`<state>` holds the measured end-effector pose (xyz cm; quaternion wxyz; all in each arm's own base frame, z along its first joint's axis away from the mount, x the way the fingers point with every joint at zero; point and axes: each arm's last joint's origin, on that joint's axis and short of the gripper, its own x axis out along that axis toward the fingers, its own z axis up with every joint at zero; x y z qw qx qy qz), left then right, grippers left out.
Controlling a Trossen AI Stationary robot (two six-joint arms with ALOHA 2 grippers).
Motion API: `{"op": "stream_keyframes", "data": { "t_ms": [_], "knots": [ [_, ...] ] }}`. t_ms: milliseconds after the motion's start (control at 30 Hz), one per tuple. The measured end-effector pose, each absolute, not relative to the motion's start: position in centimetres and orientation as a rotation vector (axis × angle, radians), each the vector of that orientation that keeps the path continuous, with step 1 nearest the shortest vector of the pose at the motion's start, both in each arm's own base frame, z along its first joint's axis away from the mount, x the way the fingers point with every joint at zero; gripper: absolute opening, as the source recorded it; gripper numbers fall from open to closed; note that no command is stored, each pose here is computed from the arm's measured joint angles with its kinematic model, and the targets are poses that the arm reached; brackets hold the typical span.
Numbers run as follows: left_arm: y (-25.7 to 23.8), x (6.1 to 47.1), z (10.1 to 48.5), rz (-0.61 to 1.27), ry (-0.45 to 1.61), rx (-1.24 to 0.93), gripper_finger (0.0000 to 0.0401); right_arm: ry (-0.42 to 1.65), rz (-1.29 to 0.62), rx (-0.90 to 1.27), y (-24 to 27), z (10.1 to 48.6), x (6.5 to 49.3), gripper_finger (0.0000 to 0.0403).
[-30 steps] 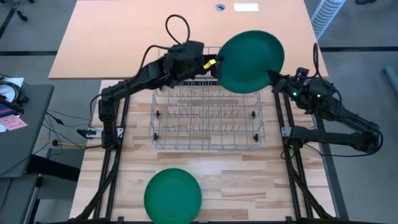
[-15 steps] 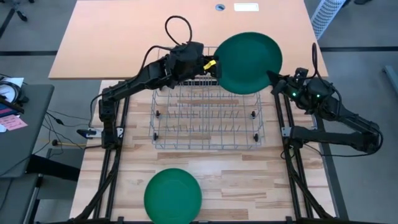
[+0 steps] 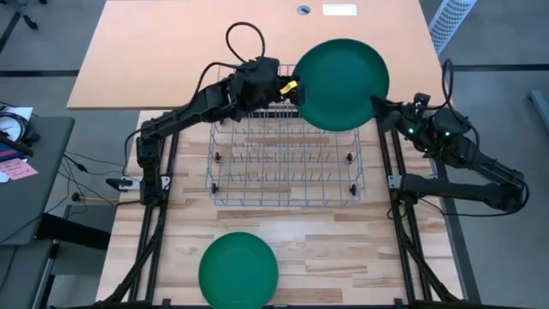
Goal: Sort dishes
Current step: Put the dark blue plate in the dish rack
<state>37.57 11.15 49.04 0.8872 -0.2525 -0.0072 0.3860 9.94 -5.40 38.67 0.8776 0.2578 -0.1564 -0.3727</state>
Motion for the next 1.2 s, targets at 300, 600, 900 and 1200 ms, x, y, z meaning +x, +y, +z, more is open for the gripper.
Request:
{"op": "stream_keyframes", "data": {
  "t_ms": [300,600,900,1200],
  "knots": [
    [13.6,36.3,49.3,0.807,0.018,-0.476,0.0,-0.431,-0.708,0.544,-5.2,39.7,9.7,0.0204],
    [16.2,33.5,50.9,0.767,0.026,-0.364,0.0,-0.497,-0.671,0.675,-5.2,39.9,9.7,0.0208],
    [19.9,31.4,51.7,0.615,-0.004,-0.345,0.0,-0.727,-0.595,0.565,-5.9,42.2,11.8,0.0207],
    [22.7,29.4,53.0,0.404,-0.073,-0.157,0.0,-0.72,-0.603,0.516,-7.5,44.9,16.3,0.0207]
  ]
}}
